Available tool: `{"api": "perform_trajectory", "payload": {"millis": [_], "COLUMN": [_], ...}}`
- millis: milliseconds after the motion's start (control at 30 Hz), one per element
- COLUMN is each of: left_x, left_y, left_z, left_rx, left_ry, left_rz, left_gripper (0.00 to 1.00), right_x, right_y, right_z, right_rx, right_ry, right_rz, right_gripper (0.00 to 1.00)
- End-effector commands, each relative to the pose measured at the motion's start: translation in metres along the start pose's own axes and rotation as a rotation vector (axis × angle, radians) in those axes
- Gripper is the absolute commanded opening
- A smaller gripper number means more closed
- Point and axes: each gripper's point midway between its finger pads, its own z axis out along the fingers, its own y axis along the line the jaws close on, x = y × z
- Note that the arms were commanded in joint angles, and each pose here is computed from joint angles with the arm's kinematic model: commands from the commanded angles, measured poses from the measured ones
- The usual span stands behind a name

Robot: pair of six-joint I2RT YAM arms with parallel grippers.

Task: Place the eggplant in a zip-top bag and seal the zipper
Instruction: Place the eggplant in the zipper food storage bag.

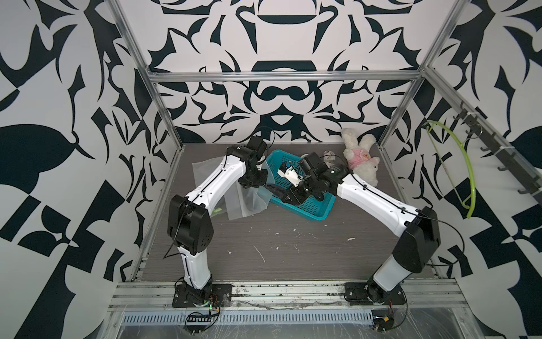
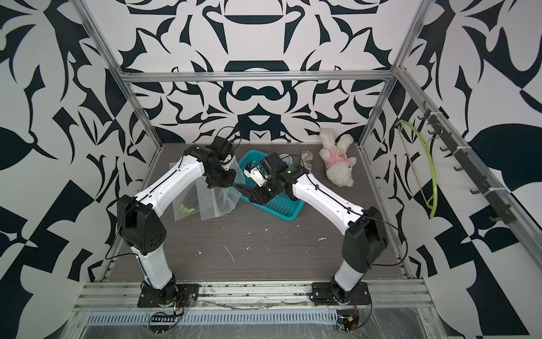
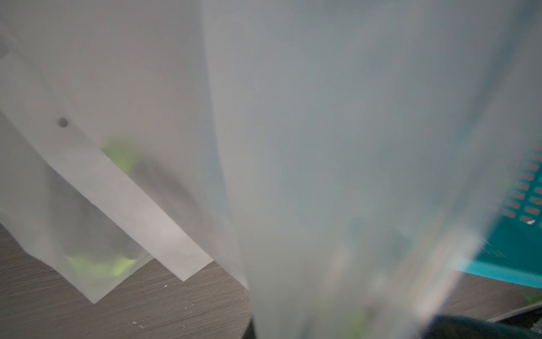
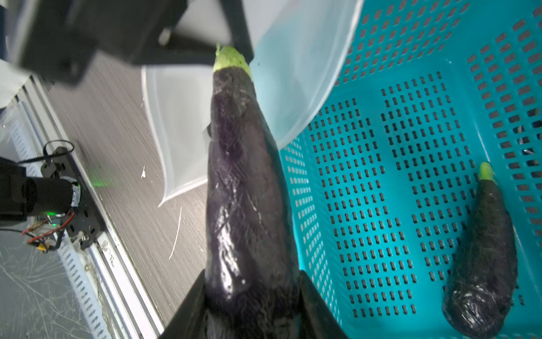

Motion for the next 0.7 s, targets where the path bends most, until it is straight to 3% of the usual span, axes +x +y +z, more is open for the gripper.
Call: {"api": "perform_trajectory", "payload": {"millis": [0, 400, 667], "left_x": [0.001, 0.011, 0.014], "left_y": [-0.004, -0.001, -0.016], "left_z": [-0.011, -0.024, -0.024], "left_rx": [0.008, -0.01, 0.017], "left_ry": [-0.048, -0.139, -0.138], "left_rz": [0.021, -0.028, -0.009], "left_gripper": [0.0, 0.0, 0.0], "right_x": [-0.023, -0.036, -0.066], "right_y": [0.007, -0.001, 0.011], "right_z": [-0.008, 0.012, 0.018], "right_rx": [-0.038, -0.045, -0.162], "right_ry": [-0.046, -0.01, -0.126], "right_rz": [0.017, 0.153, 0.302], "right_gripper": [0.4, 0.4, 0.37]}}
